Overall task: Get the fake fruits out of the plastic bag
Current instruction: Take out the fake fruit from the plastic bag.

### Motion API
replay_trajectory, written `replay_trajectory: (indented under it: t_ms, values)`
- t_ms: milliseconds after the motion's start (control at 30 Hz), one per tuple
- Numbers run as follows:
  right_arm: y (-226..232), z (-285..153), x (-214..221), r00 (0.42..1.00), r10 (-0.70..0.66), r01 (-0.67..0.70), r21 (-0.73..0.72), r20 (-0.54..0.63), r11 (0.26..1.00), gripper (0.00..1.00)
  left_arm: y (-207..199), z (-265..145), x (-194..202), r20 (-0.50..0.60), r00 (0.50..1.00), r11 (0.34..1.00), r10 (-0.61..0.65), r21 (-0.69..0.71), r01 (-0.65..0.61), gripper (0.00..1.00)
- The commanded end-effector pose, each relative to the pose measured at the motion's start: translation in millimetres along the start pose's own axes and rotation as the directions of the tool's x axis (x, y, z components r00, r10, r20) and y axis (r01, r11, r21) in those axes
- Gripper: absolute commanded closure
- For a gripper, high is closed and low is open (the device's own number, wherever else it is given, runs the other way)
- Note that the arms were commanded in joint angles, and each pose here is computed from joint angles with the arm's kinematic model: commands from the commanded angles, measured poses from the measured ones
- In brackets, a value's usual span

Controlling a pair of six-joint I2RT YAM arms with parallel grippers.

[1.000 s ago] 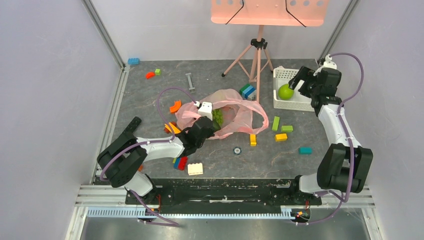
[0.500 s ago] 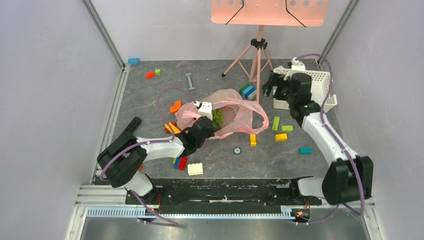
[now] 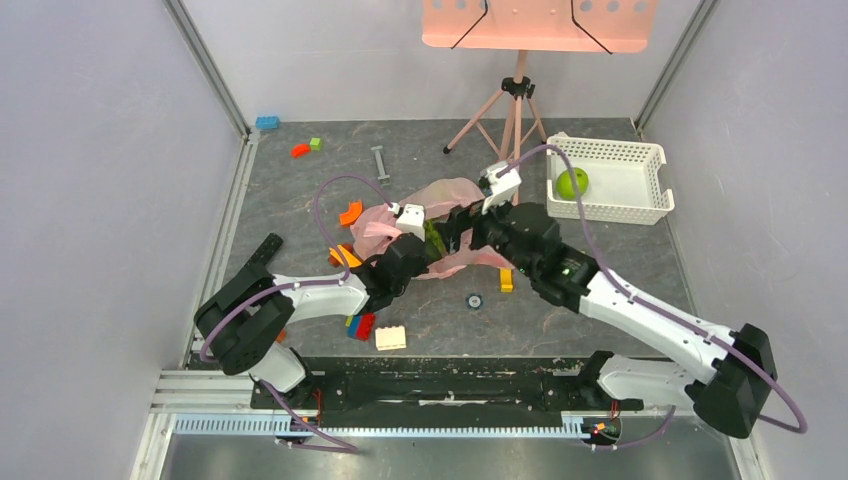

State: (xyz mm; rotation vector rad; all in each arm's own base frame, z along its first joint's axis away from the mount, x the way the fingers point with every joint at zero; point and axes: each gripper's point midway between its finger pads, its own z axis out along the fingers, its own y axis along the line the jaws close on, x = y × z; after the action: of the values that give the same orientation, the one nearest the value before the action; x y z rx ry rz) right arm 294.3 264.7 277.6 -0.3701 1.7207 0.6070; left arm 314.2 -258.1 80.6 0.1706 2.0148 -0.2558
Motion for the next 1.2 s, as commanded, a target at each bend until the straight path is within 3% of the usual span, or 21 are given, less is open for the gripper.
replay_trajectory:
  t_ms: [0,133,367,667,1167]
  values:
    - [-2.5,2.7,14.7,0.998,-0.058,0.059,0.125,-0.009,0.99,0.02,1.4,-0.8,-20.0,0.062,0.996,0.998,-0.064,-0.018,0.066,0.85]
    - [-15.7,6.0,38.1,0.998,-0.039,0.051,0.218,-0.058,0.975,0.02,2.2,-1.3,-20.9,0.067,0.995,0.997,-0.071,-0.018,0.072,0.85]
    - [-11.1,23.2,89.7,0.979,-0.001,0.044,0.204,-0.205,0.978,0.03,1.8,-1.3,-20.4,0.065,0.995,0.997,-0.07,-0.015,0.072,0.85]
    - [-17.0,51.5,112.6,0.959,0.032,0.052,0.286,-0.28,0.957,0.02,2.9,-1.7,-21.5,0.07,0.995,0.997,-0.069,-0.02,0.07,0.85]
    - [-45.3,101.6,118.0,0.97,0.114,-0.031,0.352,-0.215,0.935,0.02,2.0,-1.6,-20.9,0.067,0.995,0.997,-0.071,-0.016,0.072,0.85]
